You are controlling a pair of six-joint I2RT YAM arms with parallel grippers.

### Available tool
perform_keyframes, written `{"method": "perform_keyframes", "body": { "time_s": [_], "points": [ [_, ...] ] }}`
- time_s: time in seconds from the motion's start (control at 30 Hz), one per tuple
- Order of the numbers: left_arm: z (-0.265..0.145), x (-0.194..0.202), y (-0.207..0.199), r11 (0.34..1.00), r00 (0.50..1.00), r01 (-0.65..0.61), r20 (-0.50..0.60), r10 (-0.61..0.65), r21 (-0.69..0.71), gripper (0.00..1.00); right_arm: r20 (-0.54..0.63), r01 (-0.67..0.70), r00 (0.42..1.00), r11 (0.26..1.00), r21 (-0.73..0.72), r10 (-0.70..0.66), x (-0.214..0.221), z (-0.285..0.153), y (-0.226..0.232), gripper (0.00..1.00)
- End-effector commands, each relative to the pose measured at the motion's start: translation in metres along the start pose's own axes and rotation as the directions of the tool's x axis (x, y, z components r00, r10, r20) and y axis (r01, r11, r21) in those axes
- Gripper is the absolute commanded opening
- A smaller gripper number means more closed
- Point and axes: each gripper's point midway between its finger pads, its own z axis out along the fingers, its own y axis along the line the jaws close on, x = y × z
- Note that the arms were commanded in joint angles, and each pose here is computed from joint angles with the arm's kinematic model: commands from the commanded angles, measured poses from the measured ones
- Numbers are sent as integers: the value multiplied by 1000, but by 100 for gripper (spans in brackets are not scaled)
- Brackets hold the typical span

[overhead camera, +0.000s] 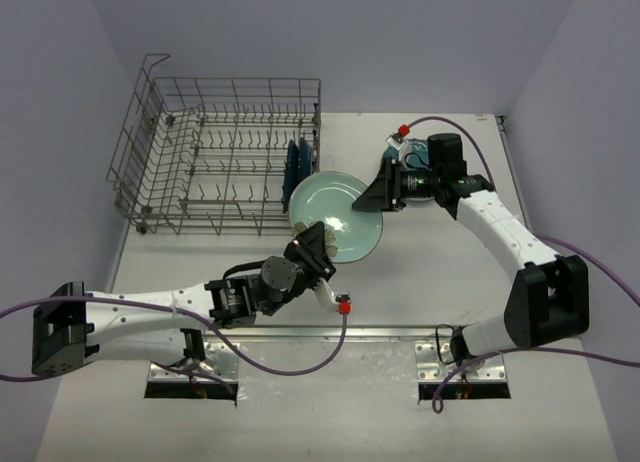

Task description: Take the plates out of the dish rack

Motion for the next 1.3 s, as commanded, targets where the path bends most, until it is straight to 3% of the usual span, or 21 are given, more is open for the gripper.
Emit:
{"method": "perform_keyframes", "body": {
  "time_s": [0.0, 0.07, 0.1, 0.17, 0.2, 0.33, 0.43, 0.53, 0.67, 0.73, 0.8, 0.93, 1.13, 1.27],
  "points": [
    [-12, 16, 65, 963, 983, 167, -40, -179, -211, 0, 3, 80, 997, 984, -158, -80, -7, 0, 39, 23],
    [-12, 18, 61, 964, 980, 176, -54, -191, -201, 0, 1, 67, 998, 980, -185, -68, -4, -2, 44, 2],
    [-12, 19, 59, 961, 976, 192, -61, -207, -197, 4, 0, 54, 999, 981, -186, -55, -2, -3, 44, 0],
    [-13, 23, 57, 956, 967, 224, -76, -242, -190, 23, 8, 45, 999, 983, -179, -45, -2, -5, 42, 0],
    [-13, 23, 56, 954, 964, 237, -82, -255, -182, 40, 17, 46, 999, 984, -174, -43, -5, -7, 41, 0],
    [-19, 34, 60, 926, 932, 317, -112, -344, -203, 77, 97, -15, 995, 992, -129, 27, -27, -29, 18, 0],
    [-25, 49, 73, 873, 879, 420, -129, -460, -249, 88, 204, -59, 976, 994, -96, 78, -56, -60, -4, 0],
    [-31, 72, 101, 778, 781, 553, -138, -609, -299, 96, 347, -105, 932, 994, -24, 107, -87, -101, -37, 0],
    [-34, 111, 131, 556, 539, 758, -153, -828, -341, 100, 522, -192, 846, 975, 108, 109, -118, -147, -87, 0],
    [-34, 113, 142, 385, 367, 861, -119, -923, -334, 98, 585, -215, 808, 958, 188, 66, -132, -164, -110, 0],
    [-31, 114, 148, 309, 284, 904, -124, -951, -297, 98, 623, -255, 781, 933, 255, 43, -141, -174, -138, 0],
    [-22, 137, 147, 69, 29, 948, -133, -991, -310, 98, 655, -303, 755, 902, 306, 31, -164, -182, -173, 0],
    [-23, 185, 100, -177, -253, 922, -192, -948, -343, 98, 682, -357, 731, 873, 331, 40, -186, -185, -219, 0],
    [-30, 204, 61, -282, -381, 888, -241, -893, -362, 92, 687, -385, 725, 855, 346, 48, -192, -183, -247, 0]
  ]
}}
